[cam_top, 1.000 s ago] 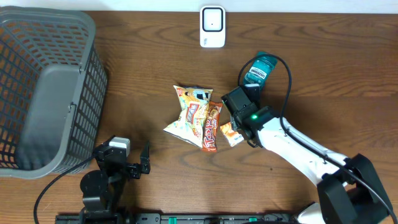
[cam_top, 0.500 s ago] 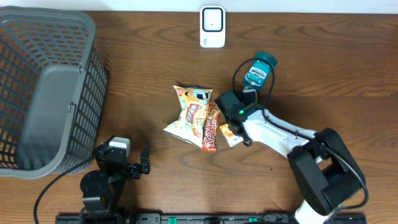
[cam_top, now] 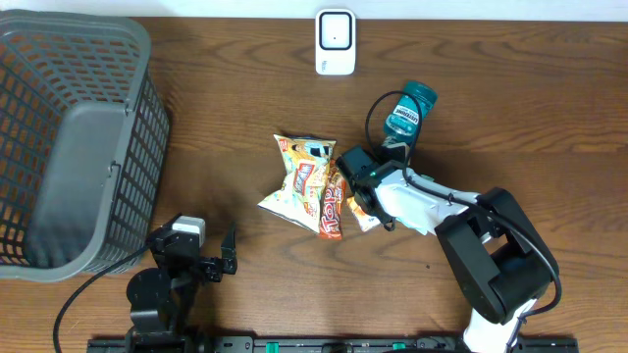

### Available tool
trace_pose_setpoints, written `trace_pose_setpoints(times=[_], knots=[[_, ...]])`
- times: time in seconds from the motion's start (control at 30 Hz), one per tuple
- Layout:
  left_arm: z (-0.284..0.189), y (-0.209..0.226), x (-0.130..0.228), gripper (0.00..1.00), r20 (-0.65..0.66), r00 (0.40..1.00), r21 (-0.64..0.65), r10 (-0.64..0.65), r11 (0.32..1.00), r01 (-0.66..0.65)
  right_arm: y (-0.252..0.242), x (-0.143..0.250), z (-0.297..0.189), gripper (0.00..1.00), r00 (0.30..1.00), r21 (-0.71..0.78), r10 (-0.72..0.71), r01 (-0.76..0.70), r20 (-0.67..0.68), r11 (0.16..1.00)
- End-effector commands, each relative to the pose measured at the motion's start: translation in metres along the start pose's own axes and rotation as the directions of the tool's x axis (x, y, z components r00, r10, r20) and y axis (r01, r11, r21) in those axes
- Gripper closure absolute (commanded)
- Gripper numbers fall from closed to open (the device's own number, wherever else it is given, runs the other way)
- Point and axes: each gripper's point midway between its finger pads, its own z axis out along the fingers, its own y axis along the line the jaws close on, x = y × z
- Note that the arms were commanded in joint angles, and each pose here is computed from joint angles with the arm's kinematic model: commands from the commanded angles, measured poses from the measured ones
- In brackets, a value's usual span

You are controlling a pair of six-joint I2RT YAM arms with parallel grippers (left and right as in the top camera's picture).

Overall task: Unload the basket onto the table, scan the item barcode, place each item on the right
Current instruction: 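Lift the green wipes pack and carry it toward the white scanner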

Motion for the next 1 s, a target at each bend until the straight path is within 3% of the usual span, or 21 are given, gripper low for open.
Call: trace_pose_setpoints(times=[0.0,0.17,0.3,0.4,0.5,0.53,0.6,0.9,0.97], knots=[[0.002,0.001,0.012,0.02,-0.037,0.999,-0.005,-0.018,1.000,0.018,0.035,0.042,0.010,0.99,0.978,-0.174,-0.030,-0.007,-0.205,0.985],[0.002,0.001,0.012,0.02,-0.037,0.999,-0.005,-0.018,1.000,0.018,0.063,0.016,-0.026,0.99,0.957,-0.402,-0.104,-0.014,-0.270,0.915],[0.002,0.001,0.012,0.02,-0.037,0.999,-0.005,-0.018,1.000,0.018,0.076,0.003,-0.073,0.99,0.915,-0.643,-0.258,-0.002,-0.310,0.766],[0.002,0.001,0.012,0.02,-0.037,0.999,-0.005,-0.018,1.000,0.018,0.080,-0.002,-0.117,0.99,0.880,-0.830,-0.393,0.000,-0.265,0.558],[0.002,0.001,0.012,0.02,-0.037,0.999,-0.004,-0.018,1.000,0.018,0.079,-0.006,-0.171,0.99,0.860,-0.971,-0.493,-0.017,-0.136,0.239],[0.002,0.001,0.012,0.02,-0.037,0.999,-0.005,-0.018,1.000,0.018,0.075,-0.007,-0.185,0.99,0.859,-0.990,-0.505,-0.016,-0.086,0.141],[0.002,0.001,0.012,0.02,-0.037,0.999,-0.005,-0.018,1.000,0.018,0.070,-0.008,-0.201,0.99,0.863,-0.999,-0.502,-0.038,-0.046,0.027],[0.002,0.001,0.012,0.02,-0.037,0.999,-0.005,-0.018,1.000,0.018,0.052,-0.022,-0.267,0.99,0.857,-0.901,-0.478,-0.347,-0.193,-0.259],[0.002,0.001,0.012,0.02,-0.037,0.999,-0.004,-0.018,1.000,0.018,0.047,-0.023,-0.280,0.99,0.833,-0.857,-0.495,-0.425,-0.245,-0.290]])
